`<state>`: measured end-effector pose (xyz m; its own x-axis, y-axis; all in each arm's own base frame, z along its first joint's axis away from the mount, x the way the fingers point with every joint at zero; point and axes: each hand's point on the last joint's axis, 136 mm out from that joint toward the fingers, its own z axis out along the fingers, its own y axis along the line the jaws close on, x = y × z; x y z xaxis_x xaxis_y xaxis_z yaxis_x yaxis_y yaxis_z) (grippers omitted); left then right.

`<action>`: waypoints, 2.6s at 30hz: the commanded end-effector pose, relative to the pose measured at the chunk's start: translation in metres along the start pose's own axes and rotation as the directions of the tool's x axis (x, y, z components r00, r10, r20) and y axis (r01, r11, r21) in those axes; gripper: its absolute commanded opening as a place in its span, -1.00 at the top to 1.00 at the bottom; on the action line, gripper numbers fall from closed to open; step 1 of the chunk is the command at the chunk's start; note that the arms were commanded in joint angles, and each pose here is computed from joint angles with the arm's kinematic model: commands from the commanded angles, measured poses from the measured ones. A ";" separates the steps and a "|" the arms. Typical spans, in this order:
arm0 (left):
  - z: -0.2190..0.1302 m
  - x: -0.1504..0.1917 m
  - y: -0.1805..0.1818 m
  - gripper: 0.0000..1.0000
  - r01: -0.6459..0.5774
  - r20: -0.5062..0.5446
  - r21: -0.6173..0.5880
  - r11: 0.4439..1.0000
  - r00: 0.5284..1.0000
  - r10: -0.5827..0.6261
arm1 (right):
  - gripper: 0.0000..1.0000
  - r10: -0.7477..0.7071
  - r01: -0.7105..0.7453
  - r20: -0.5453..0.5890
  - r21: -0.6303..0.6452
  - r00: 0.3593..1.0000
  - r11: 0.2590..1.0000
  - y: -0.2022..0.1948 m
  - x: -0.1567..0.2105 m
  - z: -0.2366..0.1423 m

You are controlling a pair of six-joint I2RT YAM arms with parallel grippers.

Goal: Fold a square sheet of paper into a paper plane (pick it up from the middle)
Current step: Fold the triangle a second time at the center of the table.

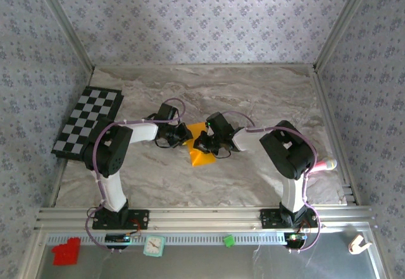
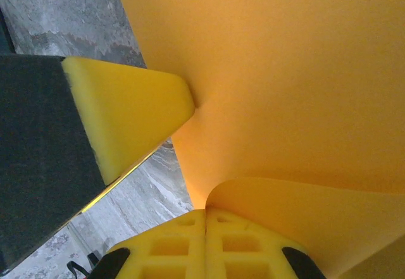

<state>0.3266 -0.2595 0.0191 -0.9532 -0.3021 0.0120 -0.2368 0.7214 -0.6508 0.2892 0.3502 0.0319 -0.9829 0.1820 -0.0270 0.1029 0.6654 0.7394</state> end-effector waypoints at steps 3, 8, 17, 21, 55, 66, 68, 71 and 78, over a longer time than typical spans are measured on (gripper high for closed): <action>0.011 0.013 0.035 0.73 0.058 -0.046 -0.113 0.992 0.997 -0.063 | 0.98 0.024 -0.025 0.015 0.028 1.000 0.999 -0.012 -0.002 0.005; 0.011 0.014 0.035 0.73 0.058 -0.047 -0.113 0.992 0.997 -0.064 | 0.98 0.030 -0.030 0.009 0.033 1.000 0.999 -0.015 0.000 0.006; 0.010 0.014 0.035 0.73 0.058 -0.046 -0.112 0.992 0.997 -0.063 | 0.98 0.036 -0.037 0.008 0.049 0.999 0.998 -0.021 0.001 0.008; 0.010 0.014 0.034 0.73 0.057 -0.045 -0.110 0.992 0.997 -0.062 | 0.98 0.039 -0.039 0.009 0.055 0.999 0.998 -0.023 0.001 0.008; -0.074 -0.040 -0.010 0.39 0.053 0.209 -0.012 0.999 0.977 -0.049 | 0.37 0.099 -0.097 -0.018 0.114 0.995 0.989 -0.045 0.009 0.013; -0.078 0.004 -0.008 0.45 0.045 0.134 0.045 0.998 0.990 -0.051 | 0.26 0.105 -0.102 -0.018 0.127 0.994 0.987 -0.050 0.011 0.012; -0.076 0.011 -0.009 0.53 0.041 0.118 0.044 0.998 0.992 -0.046 | 0.32 0.108 -0.104 -0.017 0.131 0.994 0.986 -0.052 0.011 0.012; -0.068 0.021 -0.011 0.63 0.040 0.094 0.047 0.998 0.995 -0.045 | 0.46 0.113 -0.109 -0.019 0.137 0.993 0.984 -0.054 0.011 0.011; -0.046 0.034 -0.019 0.78 0.033 0.037 0.057 0.998 0.999 -0.035 | 0.76 0.120 -0.116 -0.022 0.152 0.992 0.982 -0.059 0.012 0.010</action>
<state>0.2906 -0.2441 0.0692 -0.9309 -0.3649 -0.0174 -0.2580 0.6904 -0.6759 0.2916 0.3497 0.0240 -0.9783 0.2072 -0.0058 0.1338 0.6525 0.7459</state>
